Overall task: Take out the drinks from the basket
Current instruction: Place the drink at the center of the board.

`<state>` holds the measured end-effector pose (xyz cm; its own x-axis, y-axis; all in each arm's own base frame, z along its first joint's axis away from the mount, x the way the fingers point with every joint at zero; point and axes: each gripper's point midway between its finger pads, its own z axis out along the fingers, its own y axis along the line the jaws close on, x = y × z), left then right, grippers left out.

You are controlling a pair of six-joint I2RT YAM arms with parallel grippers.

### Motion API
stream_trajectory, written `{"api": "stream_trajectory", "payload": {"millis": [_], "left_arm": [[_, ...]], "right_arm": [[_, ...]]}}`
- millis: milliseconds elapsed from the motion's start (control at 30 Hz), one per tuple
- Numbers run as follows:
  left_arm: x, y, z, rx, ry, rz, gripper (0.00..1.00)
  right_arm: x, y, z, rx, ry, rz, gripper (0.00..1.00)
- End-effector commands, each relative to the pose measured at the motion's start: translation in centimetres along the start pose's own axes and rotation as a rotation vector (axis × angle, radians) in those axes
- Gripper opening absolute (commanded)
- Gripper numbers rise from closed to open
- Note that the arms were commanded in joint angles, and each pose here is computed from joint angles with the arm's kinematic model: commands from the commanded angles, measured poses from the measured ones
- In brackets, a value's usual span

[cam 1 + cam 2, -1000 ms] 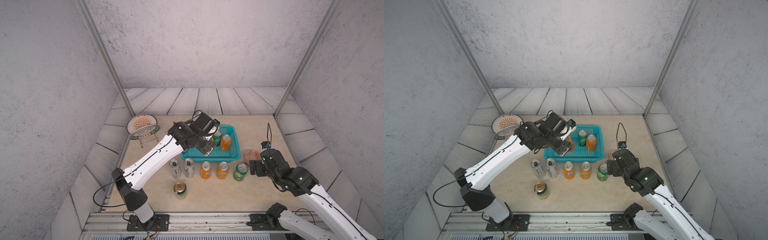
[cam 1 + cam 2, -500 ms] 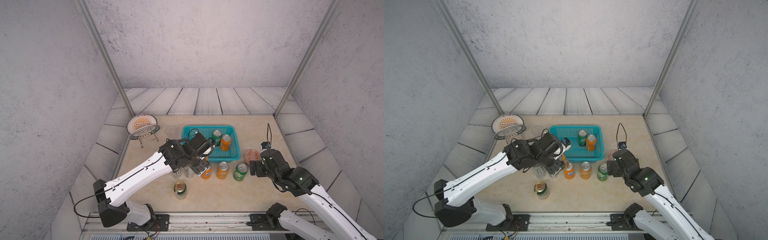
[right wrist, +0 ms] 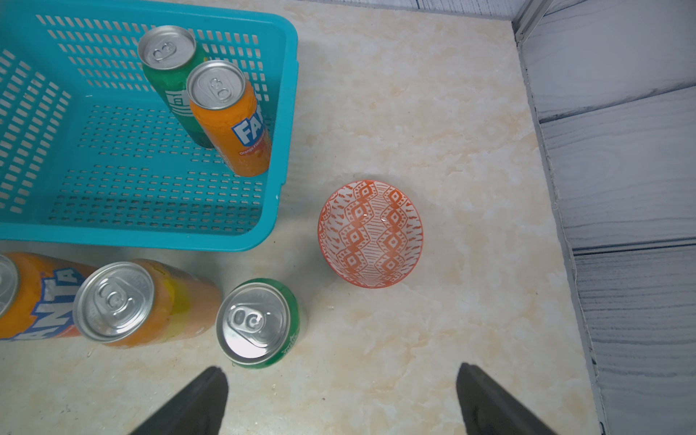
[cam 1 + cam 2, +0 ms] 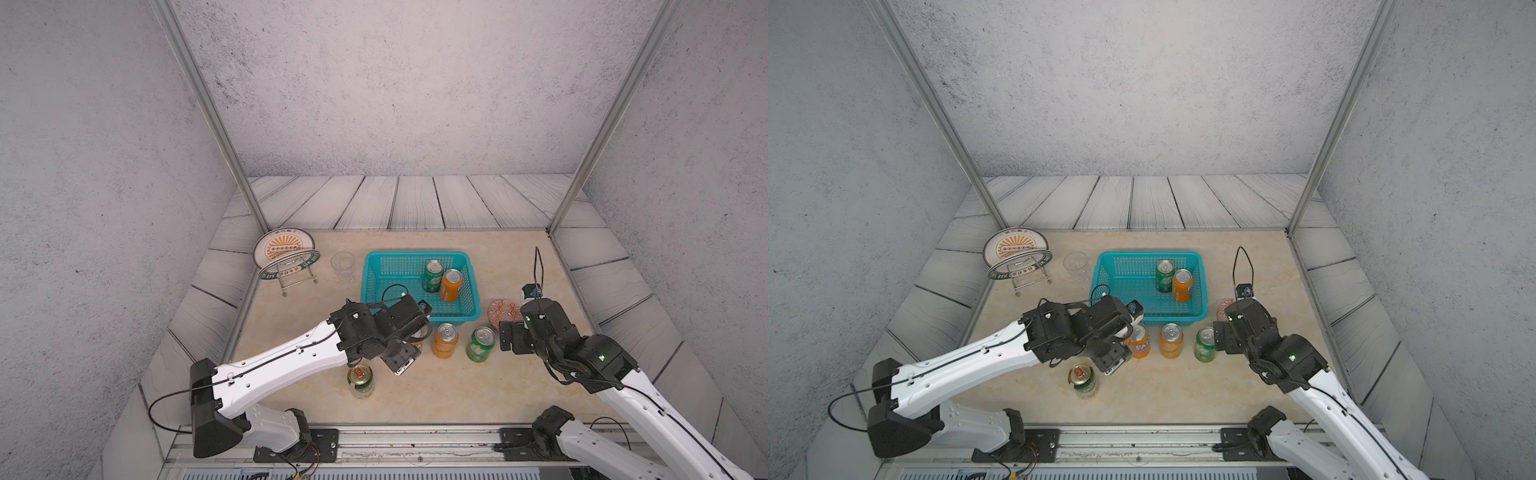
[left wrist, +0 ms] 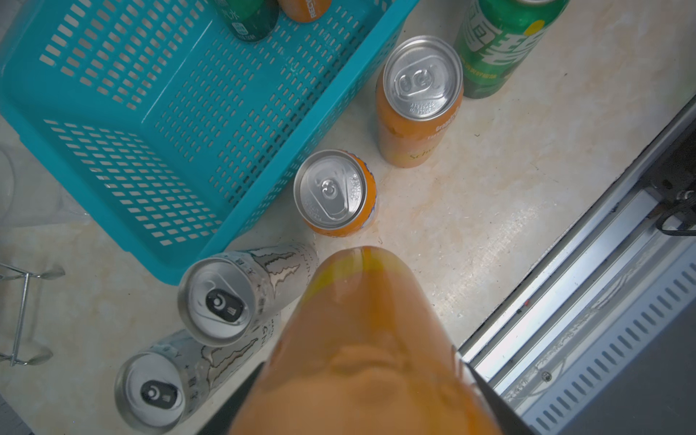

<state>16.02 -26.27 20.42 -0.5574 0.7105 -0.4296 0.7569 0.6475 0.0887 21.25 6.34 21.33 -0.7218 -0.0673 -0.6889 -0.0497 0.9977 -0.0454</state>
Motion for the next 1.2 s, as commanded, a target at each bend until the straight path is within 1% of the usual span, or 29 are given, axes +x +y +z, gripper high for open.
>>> {"api": "stream_trajectory", "payload": {"millis": [0,200,333,633,900,1167], "left_arm": [[-0.9,0.3,-0.3,-0.024,-0.064,-0.042,0.66],[0.1,-0.1,1.4,-0.022,-0.031,-0.057,0.66],[1.1,-0.3,2.6,-0.029,0.029,-0.060,0.66],[2.9,-1.5,5.5,-0.032,0.103,-0.027,0.66],[3.8,-1.6,6.5,-0.051,0.130,-0.024,0.66],[4.6,-2.2,7.5,-0.032,0.143,-0.044,0.66]], "right_arm": [[0.4,-0.2,0.1,0.008,0.011,0.008,0.99],[0.3,0.0,0.3,0.005,0.017,0.003,0.99],[0.2,0.1,0.4,0.006,0.018,0.000,0.99],[0.0,0.2,0.5,0.008,0.021,-0.008,0.99],[-0.3,0.5,0.7,0.002,0.025,-0.010,0.99],[-0.5,0.6,0.7,-0.002,0.024,-0.009,0.99]]}}
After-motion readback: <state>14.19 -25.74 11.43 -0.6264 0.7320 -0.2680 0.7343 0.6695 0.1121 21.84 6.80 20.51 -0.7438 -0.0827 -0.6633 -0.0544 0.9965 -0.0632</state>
